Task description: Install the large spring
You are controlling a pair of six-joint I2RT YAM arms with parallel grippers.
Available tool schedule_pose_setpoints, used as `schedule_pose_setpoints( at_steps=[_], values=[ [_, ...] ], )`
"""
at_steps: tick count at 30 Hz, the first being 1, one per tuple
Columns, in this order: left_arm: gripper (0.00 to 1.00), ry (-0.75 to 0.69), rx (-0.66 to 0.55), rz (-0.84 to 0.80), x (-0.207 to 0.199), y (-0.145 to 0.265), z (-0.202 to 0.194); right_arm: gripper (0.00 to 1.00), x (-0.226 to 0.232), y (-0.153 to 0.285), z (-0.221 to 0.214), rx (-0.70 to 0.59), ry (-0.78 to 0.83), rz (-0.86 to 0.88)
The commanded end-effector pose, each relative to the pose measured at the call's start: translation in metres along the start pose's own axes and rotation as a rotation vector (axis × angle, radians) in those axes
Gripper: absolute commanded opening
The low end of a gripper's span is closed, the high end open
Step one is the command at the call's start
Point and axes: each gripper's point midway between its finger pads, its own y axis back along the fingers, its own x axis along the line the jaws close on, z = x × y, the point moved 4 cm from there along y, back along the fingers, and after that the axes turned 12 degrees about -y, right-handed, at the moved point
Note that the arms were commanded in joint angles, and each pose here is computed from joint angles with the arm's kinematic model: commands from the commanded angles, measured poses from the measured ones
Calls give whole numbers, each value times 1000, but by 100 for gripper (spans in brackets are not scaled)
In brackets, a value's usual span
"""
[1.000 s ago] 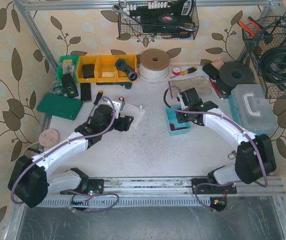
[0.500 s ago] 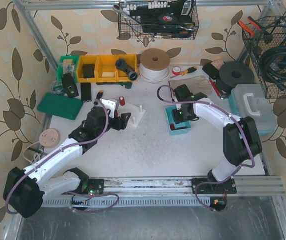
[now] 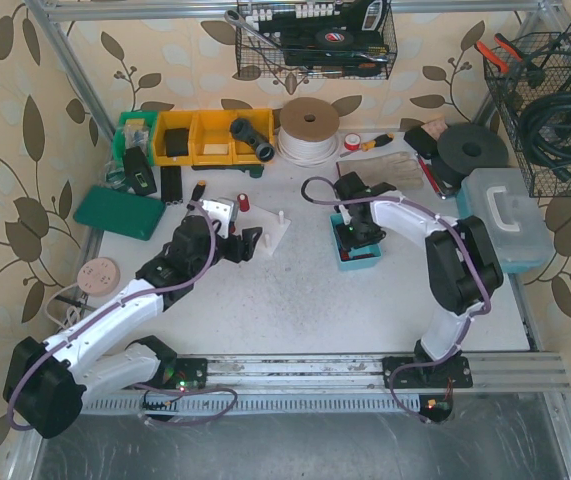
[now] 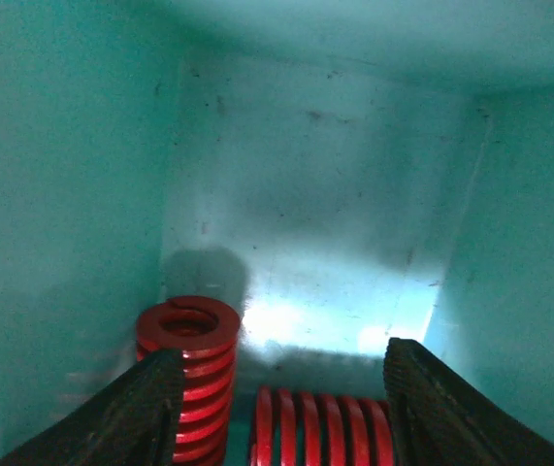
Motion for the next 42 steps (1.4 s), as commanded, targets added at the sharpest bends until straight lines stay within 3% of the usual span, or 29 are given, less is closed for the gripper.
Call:
schedule_pose_setpoints(
  at_steps=[1, 9, 15, 22, 25, 31, 42],
  values=[
    [81, -17, -59, 1, -3, 7, 14, 58, 5, -15, -1, 63, 19, 1],
    [82, -22, -61, 15, -2, 9, 15, 54, 2, -31, 7, 60, 1, -27],
    [82, -26, -66, 22, -1, 11, 15, 53, 2, -3, 34, -63, -12, -32],
    [82, -28, -64, 18, -2, 9, 15, 35, -4, 34, 47, -154, -3, -54],
    [82, -29, -61, 21, -2, 9, 15, 36, 4, 34, 38, -122, -19, 16],
    [82, -32, -64, 29, -1, 10, 14, 49, 2, 33, 8, -44, 4, 39],
    [82, -34, -63, 32, 0, 10, 15, 51, 1, 25, -6, 38, 70, 53]
  ],
)
